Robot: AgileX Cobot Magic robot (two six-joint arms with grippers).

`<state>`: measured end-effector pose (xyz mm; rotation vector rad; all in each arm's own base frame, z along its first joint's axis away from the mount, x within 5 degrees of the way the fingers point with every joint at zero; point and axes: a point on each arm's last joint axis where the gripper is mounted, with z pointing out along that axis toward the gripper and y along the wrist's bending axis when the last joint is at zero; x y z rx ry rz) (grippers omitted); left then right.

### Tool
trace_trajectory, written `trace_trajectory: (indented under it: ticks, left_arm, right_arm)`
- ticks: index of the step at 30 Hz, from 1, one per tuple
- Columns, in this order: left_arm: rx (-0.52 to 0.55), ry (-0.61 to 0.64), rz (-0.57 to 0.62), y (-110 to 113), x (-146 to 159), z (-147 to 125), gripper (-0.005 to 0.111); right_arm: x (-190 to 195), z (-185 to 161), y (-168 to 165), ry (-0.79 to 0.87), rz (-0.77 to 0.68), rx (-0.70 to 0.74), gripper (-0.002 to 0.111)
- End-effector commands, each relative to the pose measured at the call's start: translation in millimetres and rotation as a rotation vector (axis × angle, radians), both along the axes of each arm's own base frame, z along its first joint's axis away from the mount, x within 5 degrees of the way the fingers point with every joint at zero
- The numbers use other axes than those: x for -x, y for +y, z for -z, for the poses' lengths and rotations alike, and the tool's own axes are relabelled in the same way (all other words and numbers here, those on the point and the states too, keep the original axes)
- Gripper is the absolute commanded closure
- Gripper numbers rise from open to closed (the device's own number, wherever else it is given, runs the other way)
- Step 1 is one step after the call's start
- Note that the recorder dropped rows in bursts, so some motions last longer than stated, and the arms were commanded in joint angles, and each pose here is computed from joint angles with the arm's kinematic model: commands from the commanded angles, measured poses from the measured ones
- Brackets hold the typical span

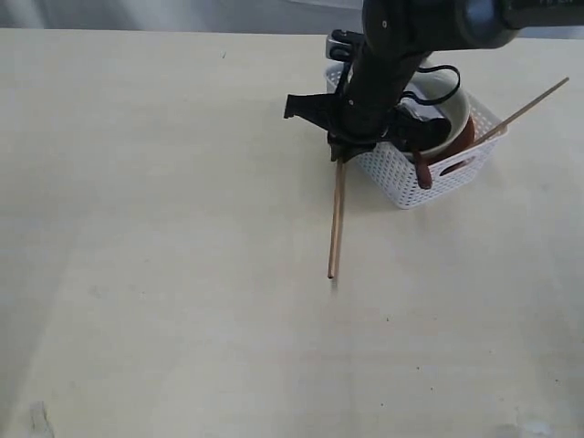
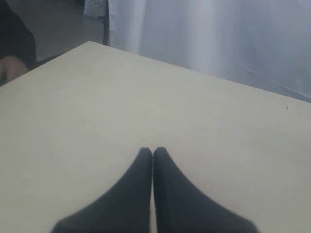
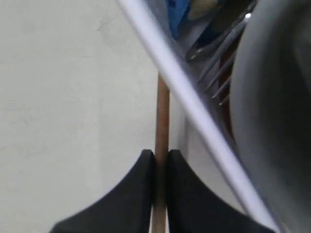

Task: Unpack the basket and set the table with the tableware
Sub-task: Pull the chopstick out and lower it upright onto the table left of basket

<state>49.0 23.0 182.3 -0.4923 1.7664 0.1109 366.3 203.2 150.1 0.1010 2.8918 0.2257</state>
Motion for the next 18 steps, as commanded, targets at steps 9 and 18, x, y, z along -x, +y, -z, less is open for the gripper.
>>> trace_trajectory:
  ticks: [9, 18]
  left_arm:
    - [-0.008, -0.007, 0.002, 0, 0, 0, 0.106]
    - [-0.008, -0.007, 0.002, 0, 0, 0, 0.106]
  right_arm:
    - [-17, -4, -28, -0.036, 0.059, 0.020, 0.109]
    - [-3, -30, -8, -0.080, 0.005, -0.015, 0.109]
